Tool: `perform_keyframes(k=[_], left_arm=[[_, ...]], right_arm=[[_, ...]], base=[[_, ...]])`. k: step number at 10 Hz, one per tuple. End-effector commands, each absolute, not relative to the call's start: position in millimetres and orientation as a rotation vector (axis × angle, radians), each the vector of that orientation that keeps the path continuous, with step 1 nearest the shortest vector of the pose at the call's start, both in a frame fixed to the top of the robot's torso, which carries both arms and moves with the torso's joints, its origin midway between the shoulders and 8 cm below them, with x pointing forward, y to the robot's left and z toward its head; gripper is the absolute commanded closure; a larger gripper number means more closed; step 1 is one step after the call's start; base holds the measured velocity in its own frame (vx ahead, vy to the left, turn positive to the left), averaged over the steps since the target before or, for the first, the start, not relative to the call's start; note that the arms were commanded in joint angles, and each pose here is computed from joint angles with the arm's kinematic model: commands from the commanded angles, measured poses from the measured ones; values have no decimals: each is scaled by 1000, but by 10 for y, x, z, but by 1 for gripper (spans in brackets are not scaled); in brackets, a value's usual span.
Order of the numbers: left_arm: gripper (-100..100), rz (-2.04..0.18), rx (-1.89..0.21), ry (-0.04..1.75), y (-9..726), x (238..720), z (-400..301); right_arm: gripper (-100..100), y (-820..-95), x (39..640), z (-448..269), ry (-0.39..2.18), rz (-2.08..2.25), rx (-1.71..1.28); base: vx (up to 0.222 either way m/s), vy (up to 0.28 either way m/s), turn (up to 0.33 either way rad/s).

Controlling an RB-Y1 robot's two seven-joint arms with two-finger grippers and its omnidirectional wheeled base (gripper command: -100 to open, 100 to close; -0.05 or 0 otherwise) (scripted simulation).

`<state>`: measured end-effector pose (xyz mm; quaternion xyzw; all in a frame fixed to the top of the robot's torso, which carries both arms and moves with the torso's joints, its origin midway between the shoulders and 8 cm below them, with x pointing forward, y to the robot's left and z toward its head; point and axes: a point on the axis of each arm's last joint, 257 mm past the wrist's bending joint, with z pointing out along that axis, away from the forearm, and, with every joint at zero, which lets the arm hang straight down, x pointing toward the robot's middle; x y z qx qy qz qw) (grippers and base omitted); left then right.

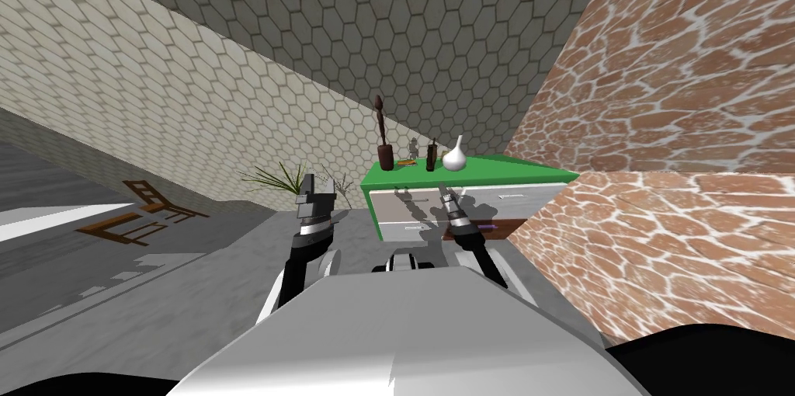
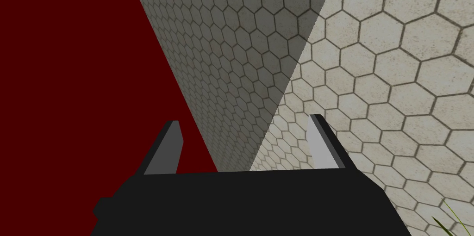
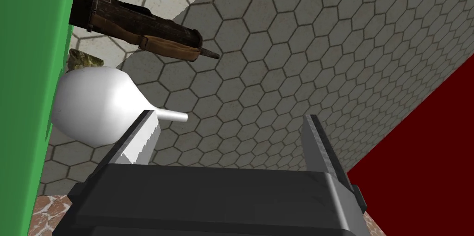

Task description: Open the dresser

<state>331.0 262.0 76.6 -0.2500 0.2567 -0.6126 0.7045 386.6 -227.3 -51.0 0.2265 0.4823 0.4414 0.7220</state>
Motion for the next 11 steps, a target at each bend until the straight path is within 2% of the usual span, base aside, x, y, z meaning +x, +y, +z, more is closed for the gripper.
perform_keyframes(k=[1, 11], left_arm=[[0, -1362, -556, 571, 2620, 3310, 766], [0, -1362, -556, 571, 2620, 3310, 766]], right_arm=[[-100, -2194, 3943, -718, 1147, 897, 468], [-100, -1969, 4196, -1779, 1486, 528, 295]], base=[[10, 2, 5], [13, 2, 9]])
